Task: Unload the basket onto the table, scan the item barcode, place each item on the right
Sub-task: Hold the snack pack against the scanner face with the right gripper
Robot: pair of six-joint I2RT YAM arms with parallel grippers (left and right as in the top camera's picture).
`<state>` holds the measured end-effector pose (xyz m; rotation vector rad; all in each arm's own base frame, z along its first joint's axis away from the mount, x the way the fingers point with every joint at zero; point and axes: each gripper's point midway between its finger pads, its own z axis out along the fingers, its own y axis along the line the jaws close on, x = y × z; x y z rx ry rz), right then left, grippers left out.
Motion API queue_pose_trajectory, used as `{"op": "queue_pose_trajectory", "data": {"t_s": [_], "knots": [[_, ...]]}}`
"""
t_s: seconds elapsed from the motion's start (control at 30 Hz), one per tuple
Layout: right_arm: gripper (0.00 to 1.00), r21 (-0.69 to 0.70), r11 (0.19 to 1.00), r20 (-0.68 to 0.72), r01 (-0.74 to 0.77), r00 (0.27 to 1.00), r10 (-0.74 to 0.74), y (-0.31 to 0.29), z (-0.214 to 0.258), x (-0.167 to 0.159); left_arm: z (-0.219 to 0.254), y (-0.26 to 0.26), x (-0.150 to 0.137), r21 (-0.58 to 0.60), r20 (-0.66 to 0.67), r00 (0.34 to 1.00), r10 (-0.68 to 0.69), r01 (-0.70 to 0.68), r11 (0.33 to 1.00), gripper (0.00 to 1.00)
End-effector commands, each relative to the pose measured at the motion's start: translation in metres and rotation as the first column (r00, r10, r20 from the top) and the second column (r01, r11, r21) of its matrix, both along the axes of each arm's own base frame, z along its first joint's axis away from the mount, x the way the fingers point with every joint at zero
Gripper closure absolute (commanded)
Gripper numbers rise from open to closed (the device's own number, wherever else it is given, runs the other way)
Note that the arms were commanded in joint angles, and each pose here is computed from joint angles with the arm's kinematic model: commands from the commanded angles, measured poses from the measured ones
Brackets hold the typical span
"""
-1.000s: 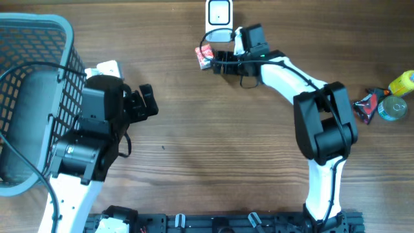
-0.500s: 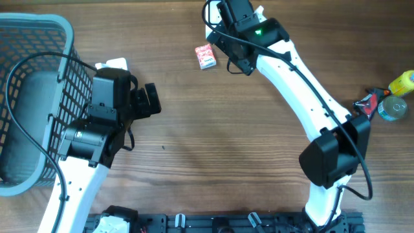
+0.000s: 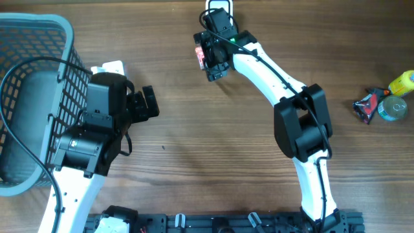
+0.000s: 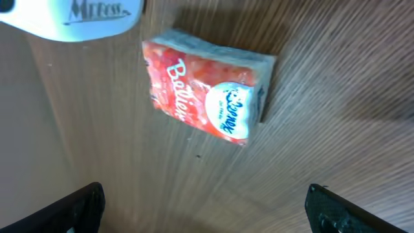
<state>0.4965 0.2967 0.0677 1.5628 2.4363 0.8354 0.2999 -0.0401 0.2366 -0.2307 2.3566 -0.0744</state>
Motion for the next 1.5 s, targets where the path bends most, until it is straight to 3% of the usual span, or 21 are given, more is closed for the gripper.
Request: {"op": "queue_pose_trajectory", "data": {"t_s": [0.0,0.17,0.2,0.23,0.27,0.3,0.37,0.47,0.6,0.77,0.93,1.2,1.47], "knots": [[0.01,-0.007,0.996,0.01,0.085,0.996,-0.085,-0.006,0.001,0.01,0.002,0.006,-0.002,0.023,0.01,1.0,0.006,-0.006,1.0,0.0],[0.01,0.079,0.996,0.022,0.031,0.999,-0.033,0.017,0.009,0.009,0.002,0.006,-0.001,0.023,0.011,1.0,0.006,-0.006,1.0,0.0],[0.01,0.06,0.996,0.12,-0.065,0.991,0.057,0.026,0.018,0.017,0.002,0.006,-0.002,0.024,0.01,1.0,0.006,-0.006,1.0,0.0],[0.0,-0.008,0.971,0.281,-0.237,0.932,0.23,0.041,0.033,0.027,0.002,0.006,-0.001,0.024,0.011,1.0,0.007,-0.007,1.0,0.0],[0.0,-0.093,0.923,0.369,-0.372,0.849,0.379,0.051,0.042,0.027,0.003,0.007,-0.001,0.03,0.013,1.0,0.012,-0.012,0.999,0.0],[0.0,-0.166,0.877,0.37,-0.451,0.796,0.479,0.052,0.041,0.019,0.003,0.009,-0.001,0.038,0.015,1.0,0.02,-0.02,0.999,0.0],[0.0,-0.294,0.784,0.289,-0.547,0.731,0.618,0.037,0.028,0.003,0.003,0.011,-0.001,0.045,0.016,1.0,0.026,-0.027,0.999,0.0],[0.0,-0.492,0.522,0.133,-0.696,0.533,0.836,0.011,0.008,-0.018,0.004,0.011,0.0,0.043,0.023,0.999,0.026,-0.027,0.999,0.0],[0.0,-0.657,0.341,0.01,-0.672,0.445,0.896,-0.014,0.003,-0.008,0.007,0.01,0.003,0.035,0.038,0.999,0.03,-0.031,0.999,0.0],[0.0,-0.8,0.279,0.071,-0.531,0.378,0.923,-0.003,0.028,0.028,0.007,0.01,0.002,0.013,0.038,0.998,0.05,-0.051,0.999,0.0],[0.0,-0.866,0.275,0.106,-0.417,0.385,0.917,-0.001,0.046,0.049,0.007,0.01,0.003,0.014,0.038,0.998,0.051,-0.051,0.999,0.0],[0.0,-0.849,0.26,0.076,-0.459,0.381,0.921,0.01,-0.006,0.05,0.007,0.01,0.003,0.014,0.038,0.998,0.05,-0.051,0.999,0.0],[0.0,-0.849,0.251,0.076,-0.466,0.363,0.929,0.024,-0.024,0.047,0.001,0.009,0.005,0.02,0.019,0.999,0.05,-0.051,0.999,0.0]]}}
